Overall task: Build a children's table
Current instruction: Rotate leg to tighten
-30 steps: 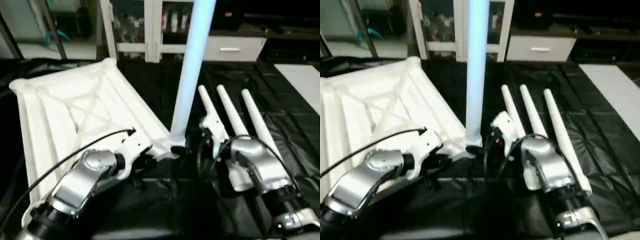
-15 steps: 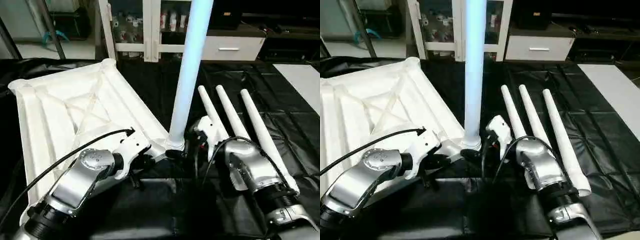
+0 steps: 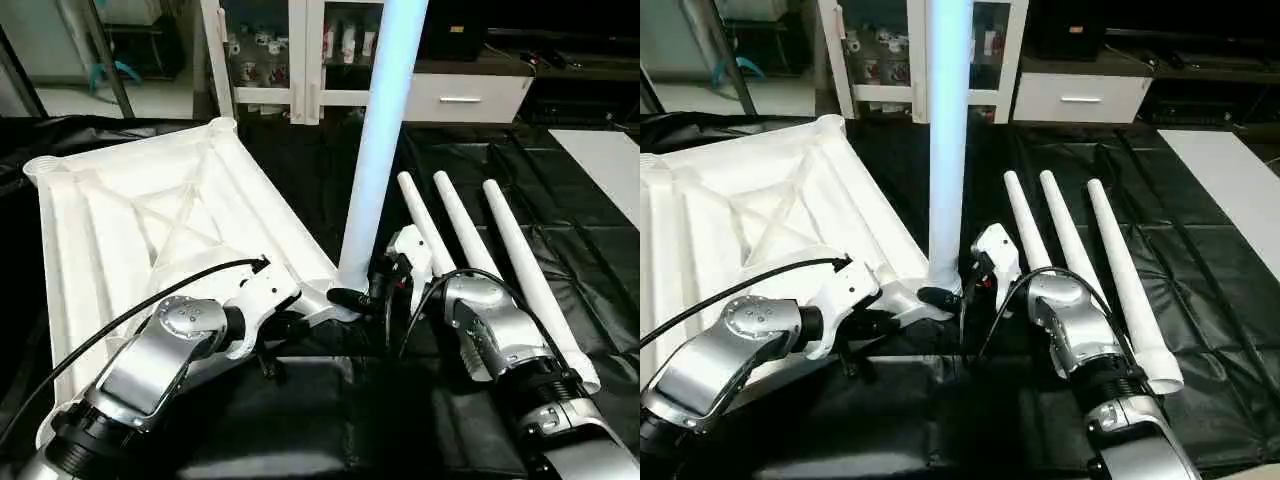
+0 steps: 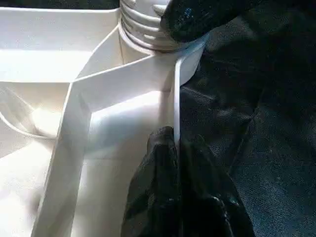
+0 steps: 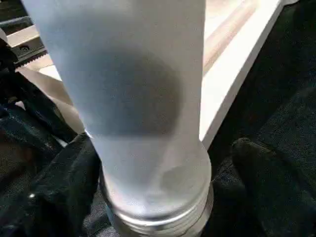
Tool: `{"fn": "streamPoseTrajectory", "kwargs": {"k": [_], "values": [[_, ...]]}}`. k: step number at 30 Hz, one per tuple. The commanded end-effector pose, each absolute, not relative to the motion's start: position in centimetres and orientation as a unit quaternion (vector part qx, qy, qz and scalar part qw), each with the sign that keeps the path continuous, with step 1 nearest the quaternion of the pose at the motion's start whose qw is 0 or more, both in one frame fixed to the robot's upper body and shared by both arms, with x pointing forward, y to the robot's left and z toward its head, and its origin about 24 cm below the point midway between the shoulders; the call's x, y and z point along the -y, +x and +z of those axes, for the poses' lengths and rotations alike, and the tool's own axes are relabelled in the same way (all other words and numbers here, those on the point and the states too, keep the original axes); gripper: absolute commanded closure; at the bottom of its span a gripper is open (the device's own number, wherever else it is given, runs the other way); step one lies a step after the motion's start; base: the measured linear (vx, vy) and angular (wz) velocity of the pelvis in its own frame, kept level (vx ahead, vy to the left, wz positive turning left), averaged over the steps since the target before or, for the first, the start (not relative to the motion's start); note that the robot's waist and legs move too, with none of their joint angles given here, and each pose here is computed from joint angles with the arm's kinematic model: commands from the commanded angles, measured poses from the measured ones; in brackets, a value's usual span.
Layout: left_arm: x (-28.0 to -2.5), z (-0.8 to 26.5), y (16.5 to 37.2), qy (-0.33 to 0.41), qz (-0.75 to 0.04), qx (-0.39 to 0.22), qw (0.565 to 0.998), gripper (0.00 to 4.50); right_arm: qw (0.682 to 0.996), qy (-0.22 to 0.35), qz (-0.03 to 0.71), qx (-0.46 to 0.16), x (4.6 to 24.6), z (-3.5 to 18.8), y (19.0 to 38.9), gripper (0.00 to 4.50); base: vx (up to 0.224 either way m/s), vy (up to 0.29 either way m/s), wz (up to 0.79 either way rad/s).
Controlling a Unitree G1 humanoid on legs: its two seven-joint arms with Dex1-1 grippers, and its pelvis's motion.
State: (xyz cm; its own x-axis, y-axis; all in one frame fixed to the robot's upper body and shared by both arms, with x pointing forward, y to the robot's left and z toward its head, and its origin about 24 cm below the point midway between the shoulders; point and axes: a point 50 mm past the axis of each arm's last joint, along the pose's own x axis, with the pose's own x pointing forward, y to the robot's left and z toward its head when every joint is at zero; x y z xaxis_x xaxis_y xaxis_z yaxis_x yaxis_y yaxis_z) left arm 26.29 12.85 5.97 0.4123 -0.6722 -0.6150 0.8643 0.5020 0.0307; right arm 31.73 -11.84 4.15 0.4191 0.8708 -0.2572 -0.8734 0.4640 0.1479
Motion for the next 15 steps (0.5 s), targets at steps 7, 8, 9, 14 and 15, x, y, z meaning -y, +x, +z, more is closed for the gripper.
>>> {"fn": "streamPoseTrajectory", "kwargs": {"k": [7,8,9,14,15], "values": [[-12.77,4.87,25.67,0.173,-0.484,-0.307,0.801,4.50,0.842,-0.005,0.522,-0.139,11.86,4.60,32.10,1.10,0.000,0.000,0.00],[-12.81,4.86,25.69,0.173,-0.483,-0.307,0.802,4.50,0.842,-0.005,0.522,-0.139,11.84,4.58,32.12,1.10,0.000,0.000,0.00],[-12.87,4.85,25.72,0.173,-0.482,-0.307,0.802,4.50,0.841,-0.006,0.523,-0.139,11.82,4.56,32.12,1.25,0.000,0.000,0.00],[-12.87,4.85,25.72,0.175,-0.482,-0.308,0.801,4.50,0.837,-0.009,0.529,-0.141,11.73,4.50,32.09,1.64,0.000,0.000,0.00],[-12.87,4.85,25.70,0.175,-0.482,-0.308,0.801,4.50,0.837,-0.010,0.529,-0.141,11.72,4.48,32.07,1.67,0.000,0.000,0.00]]}}
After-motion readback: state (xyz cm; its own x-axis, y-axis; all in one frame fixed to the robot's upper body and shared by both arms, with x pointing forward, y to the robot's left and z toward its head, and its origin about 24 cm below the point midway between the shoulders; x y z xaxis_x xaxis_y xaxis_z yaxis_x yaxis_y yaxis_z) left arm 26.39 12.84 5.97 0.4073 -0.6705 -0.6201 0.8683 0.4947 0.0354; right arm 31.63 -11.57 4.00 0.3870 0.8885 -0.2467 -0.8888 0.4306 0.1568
